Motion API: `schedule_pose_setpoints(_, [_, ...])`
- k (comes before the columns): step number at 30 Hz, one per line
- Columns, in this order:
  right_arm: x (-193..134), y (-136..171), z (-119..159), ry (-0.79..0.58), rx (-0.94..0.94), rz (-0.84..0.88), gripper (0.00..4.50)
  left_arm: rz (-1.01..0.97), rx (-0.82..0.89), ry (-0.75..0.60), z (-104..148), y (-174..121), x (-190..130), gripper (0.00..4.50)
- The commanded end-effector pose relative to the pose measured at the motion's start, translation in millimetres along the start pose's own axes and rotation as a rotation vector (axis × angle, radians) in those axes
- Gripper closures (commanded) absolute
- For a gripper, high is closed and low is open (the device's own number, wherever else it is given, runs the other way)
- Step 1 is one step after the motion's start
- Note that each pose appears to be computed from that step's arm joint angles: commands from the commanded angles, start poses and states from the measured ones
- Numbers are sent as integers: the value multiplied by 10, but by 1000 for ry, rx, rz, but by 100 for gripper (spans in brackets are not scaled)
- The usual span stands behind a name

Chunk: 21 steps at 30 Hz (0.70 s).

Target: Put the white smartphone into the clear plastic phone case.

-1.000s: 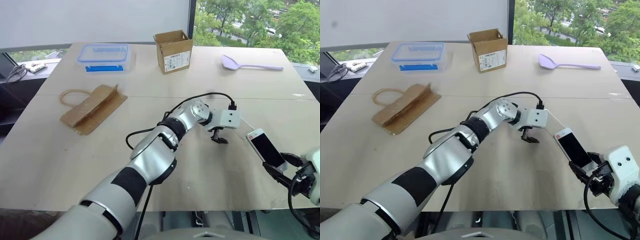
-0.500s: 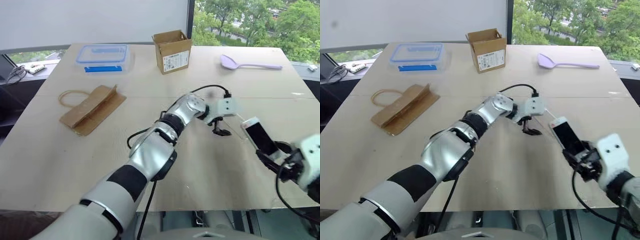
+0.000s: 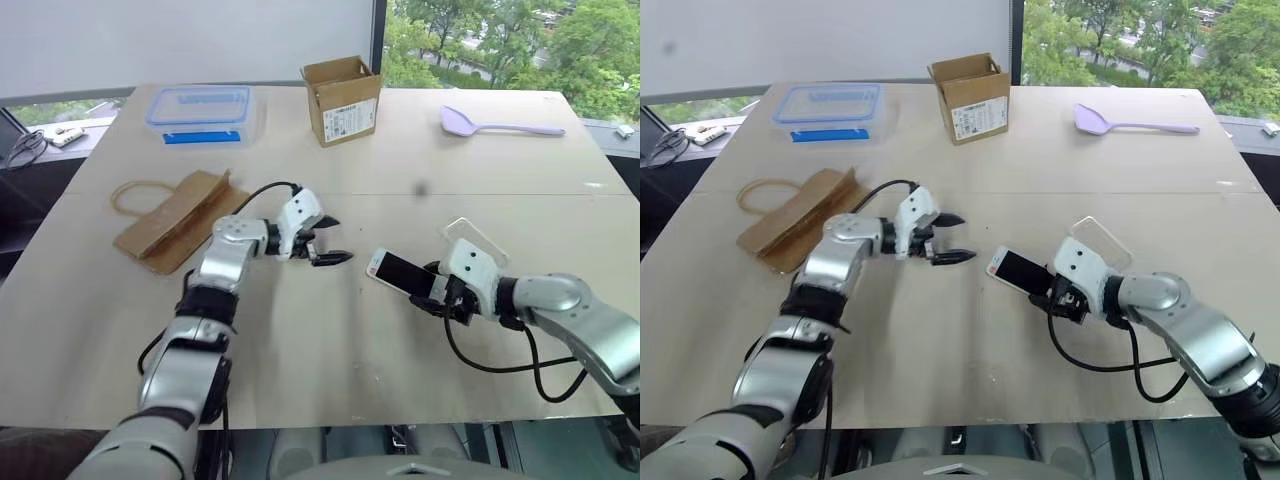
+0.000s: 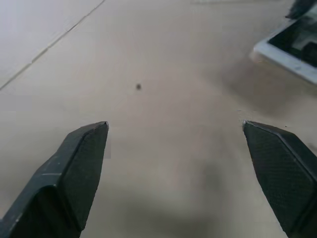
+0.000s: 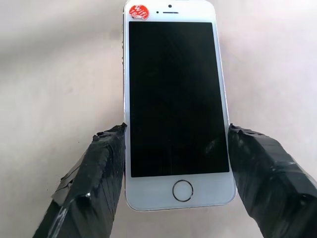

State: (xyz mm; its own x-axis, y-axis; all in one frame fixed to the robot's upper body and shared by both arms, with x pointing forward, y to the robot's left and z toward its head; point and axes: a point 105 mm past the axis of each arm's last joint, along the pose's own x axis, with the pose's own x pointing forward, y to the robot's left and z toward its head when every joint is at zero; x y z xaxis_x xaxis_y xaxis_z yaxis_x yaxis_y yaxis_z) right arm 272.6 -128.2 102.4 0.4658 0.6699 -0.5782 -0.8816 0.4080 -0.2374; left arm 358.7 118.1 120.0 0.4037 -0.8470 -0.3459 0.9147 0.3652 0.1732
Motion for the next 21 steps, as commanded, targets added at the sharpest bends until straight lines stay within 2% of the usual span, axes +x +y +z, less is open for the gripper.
schedule_pose_setpoints(1, [-126, -46, 67, -15, -75, 20, 175, 13, 51, -60, 233, -64, -66, 0])
schedule_pose_setpoints(8, [-346, 10, -227, 69, -83, 63, 175, 30, 43, -81, 264, -219, -169, 0])
schedule_pose_setpoints(10, [-326, 16, -254, 63, -90, 73, 70, 30, 40, -83, 254, -237, -166, 0])
schedule_pose_setpoints(12, [-350, 26, -279, 57, -66, 80, 11, 15, 31, -110, 285, -290, -159, 0])
schedule_pose_setpoints(18, [-559, -210, -28, -72, 96, -106, 11, -82, -10, -224, 420, -493, -207, 0])
schedule_pose_setpoints(21, [-639, -379, 34, -77, 140, -197, 11, -103, 10, -275, 486, -568, -224, 0])
